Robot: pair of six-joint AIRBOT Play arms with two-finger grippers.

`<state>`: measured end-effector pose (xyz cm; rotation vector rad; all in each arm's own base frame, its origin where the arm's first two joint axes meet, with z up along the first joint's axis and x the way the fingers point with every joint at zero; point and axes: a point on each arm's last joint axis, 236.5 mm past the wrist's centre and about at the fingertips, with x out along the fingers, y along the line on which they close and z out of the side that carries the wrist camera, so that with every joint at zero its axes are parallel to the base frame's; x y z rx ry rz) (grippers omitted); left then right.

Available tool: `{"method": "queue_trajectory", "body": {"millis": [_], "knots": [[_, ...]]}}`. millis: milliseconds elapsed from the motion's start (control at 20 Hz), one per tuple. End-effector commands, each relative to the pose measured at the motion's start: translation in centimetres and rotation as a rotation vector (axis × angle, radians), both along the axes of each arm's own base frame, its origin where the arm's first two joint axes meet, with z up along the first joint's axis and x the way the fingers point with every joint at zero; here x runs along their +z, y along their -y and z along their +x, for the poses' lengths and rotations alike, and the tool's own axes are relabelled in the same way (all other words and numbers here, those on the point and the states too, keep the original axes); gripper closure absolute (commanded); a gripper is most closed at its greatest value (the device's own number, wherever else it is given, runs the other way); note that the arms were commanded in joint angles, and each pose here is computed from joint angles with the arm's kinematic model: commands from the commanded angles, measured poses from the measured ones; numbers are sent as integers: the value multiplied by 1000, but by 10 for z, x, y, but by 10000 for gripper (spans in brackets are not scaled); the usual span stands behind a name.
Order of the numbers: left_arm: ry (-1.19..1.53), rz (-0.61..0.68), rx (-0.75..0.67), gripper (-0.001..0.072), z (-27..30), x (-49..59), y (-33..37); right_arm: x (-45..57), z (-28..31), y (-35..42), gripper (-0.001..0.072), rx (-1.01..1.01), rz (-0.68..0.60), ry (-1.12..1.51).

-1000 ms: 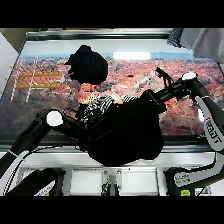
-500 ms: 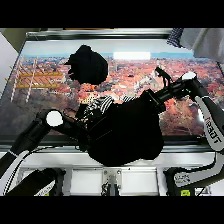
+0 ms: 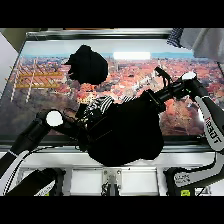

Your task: Fold the clothes and pants, and hang the long-sleeved shirts on hangers.

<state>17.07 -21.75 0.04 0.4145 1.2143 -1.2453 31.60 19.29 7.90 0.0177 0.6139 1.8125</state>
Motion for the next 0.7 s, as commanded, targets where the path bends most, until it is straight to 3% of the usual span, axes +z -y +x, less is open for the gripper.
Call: {"method": "queue_trajectory", "body": {"millis": [0,100,450,550,650], "knots": [[1,-1,0,694,0,0,0,0,-1,0,193,2,2,-3],[1,-1,0,695,0,0,0,0,-1,0,701,2,1,-4],[2,3,-1,687,0,0,-1,0,-1,0,698,2,1,-3],[-3,10,21,158,2,-1,-1,0,0,0,699,-2,-3,-10],[-28,17,72,153,3,-1,-1,-2,3,-1,700,-15,-8,-6]]}}
